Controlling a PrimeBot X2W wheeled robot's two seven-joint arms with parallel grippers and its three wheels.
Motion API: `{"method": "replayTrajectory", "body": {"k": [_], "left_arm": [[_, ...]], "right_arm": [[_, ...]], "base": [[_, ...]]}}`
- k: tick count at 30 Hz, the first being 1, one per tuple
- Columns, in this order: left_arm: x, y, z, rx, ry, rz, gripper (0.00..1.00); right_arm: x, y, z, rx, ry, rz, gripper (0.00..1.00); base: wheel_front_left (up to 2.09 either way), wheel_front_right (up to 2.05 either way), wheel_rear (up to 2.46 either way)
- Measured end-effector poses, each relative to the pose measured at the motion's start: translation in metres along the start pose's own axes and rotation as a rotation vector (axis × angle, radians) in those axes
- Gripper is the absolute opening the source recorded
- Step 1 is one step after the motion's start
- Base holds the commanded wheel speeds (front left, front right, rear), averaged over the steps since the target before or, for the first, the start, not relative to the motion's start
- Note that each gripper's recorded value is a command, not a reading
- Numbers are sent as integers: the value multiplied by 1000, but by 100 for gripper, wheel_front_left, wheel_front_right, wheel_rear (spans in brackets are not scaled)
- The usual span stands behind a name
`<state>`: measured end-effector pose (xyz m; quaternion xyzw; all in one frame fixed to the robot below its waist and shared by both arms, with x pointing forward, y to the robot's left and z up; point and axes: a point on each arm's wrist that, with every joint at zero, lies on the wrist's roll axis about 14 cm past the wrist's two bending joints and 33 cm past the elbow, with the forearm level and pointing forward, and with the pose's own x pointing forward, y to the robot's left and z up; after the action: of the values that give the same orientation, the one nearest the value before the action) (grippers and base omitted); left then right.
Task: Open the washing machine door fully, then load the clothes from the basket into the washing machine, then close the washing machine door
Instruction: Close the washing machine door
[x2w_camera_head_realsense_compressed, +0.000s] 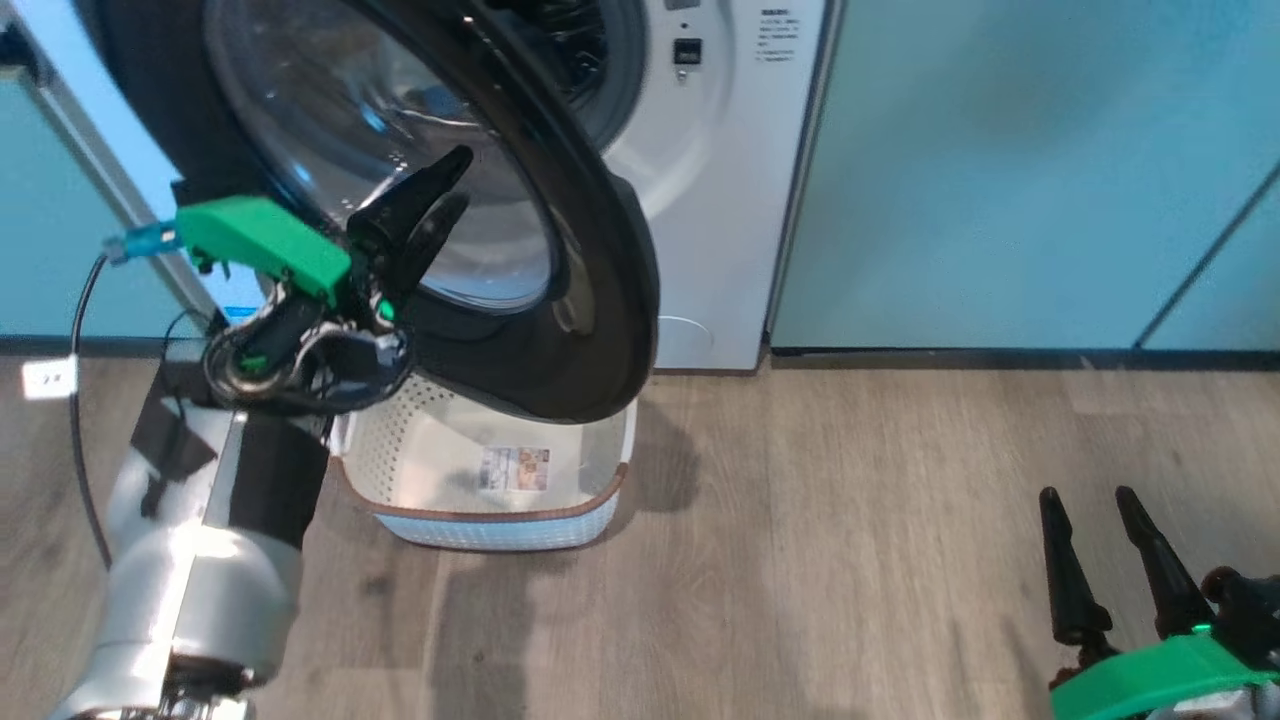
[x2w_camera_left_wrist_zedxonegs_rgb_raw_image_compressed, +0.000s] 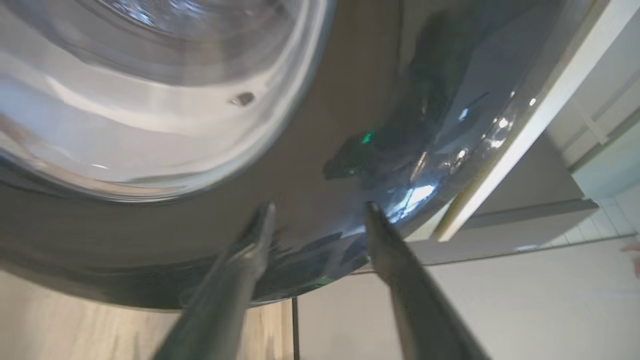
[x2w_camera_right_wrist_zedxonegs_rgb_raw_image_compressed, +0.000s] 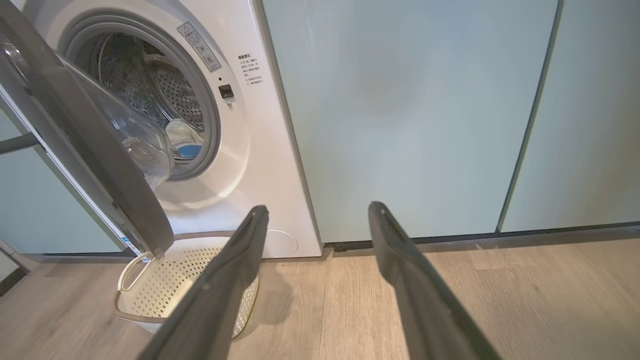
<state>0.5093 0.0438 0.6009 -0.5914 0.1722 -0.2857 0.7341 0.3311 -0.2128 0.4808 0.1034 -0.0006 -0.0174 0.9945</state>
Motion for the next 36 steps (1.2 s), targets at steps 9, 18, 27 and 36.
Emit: {"method": "replayTrajectory", "body": {"k": [9,18,27,36], "left_arm": [[-51,31,34,120,-153,133,100],[-103,49,56,301,-272,238,100],[-147,58,71,529,-398,312,100],[-190,80,70,886,-381,407,100]], "right_arm": [[11,18,2,16,-13,53,100],[12,29,5,31,-25,77,100],[12,33,6,36,-30,89,100],[14,38,8,39,-38,103,100]], "base": [[0,0,0],[0,0,0],[0,0,0],[0,0,0]]}}
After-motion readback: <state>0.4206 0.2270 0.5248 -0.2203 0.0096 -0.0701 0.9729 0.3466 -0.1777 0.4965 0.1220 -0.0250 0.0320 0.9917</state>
